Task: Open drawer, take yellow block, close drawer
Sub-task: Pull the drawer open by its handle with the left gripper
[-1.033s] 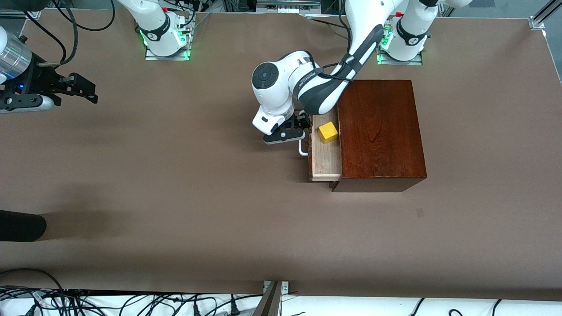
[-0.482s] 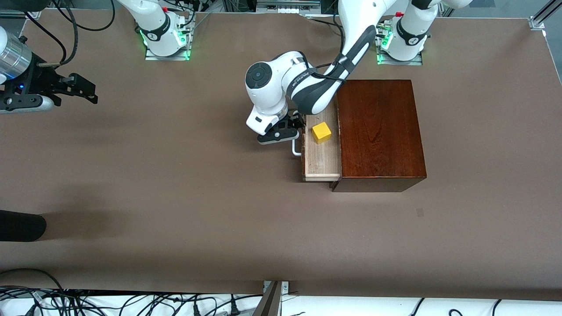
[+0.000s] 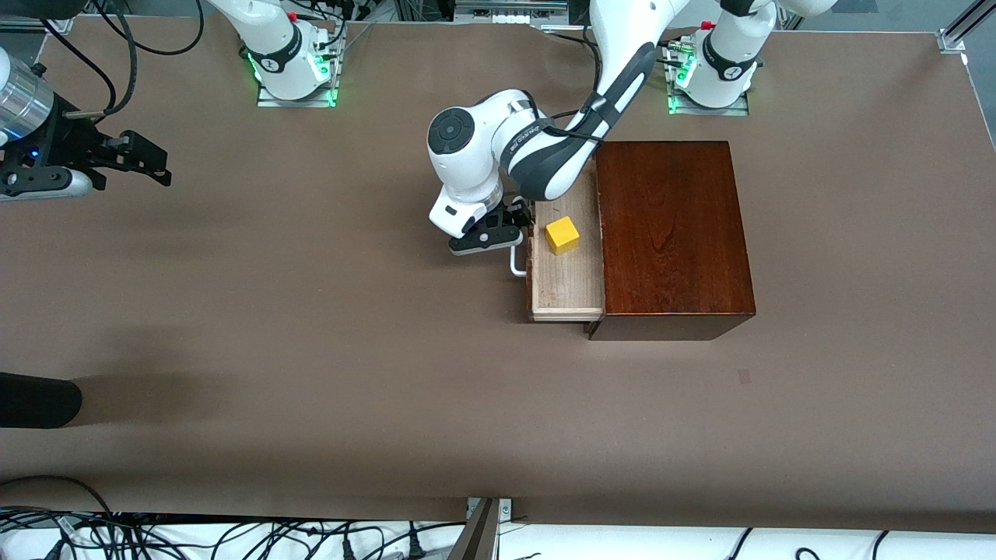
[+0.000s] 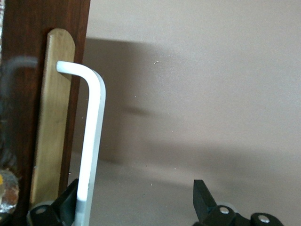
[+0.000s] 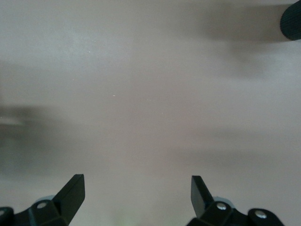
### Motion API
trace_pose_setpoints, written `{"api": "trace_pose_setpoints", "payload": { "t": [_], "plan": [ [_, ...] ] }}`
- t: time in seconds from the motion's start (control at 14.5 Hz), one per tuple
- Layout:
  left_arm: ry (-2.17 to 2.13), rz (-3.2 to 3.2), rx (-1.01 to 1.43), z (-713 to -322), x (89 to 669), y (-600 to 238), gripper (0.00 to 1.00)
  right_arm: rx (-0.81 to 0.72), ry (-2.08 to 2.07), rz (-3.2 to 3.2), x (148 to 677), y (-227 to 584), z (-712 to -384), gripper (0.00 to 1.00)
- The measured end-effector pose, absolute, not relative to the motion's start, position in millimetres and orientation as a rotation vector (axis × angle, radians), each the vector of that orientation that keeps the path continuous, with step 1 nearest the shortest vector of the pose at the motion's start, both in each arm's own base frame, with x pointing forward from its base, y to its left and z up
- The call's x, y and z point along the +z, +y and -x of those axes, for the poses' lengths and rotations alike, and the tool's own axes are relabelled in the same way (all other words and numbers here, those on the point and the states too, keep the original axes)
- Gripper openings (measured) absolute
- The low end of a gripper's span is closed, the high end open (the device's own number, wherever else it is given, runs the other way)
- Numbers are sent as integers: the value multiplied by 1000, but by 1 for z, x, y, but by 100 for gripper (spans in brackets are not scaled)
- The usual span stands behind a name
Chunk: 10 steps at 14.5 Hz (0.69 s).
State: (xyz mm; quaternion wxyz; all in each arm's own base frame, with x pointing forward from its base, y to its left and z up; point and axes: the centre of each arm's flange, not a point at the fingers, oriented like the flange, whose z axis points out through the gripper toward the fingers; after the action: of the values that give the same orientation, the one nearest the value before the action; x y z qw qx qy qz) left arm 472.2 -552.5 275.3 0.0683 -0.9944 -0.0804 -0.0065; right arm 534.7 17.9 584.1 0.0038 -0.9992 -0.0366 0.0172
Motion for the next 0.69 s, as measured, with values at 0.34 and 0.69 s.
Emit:
{"api": "trace_pose_setpoints", "payload": {
  "t": [0.34,0.69],
  "plan": [
    [-240,2988,-29,-471,274,-554,100,24,-136,3137,593,23,-535,100],
    [-272,3043,-35,-469,282,-572,100,14,-144,3137,597,26,-535,100]
  ]
}}
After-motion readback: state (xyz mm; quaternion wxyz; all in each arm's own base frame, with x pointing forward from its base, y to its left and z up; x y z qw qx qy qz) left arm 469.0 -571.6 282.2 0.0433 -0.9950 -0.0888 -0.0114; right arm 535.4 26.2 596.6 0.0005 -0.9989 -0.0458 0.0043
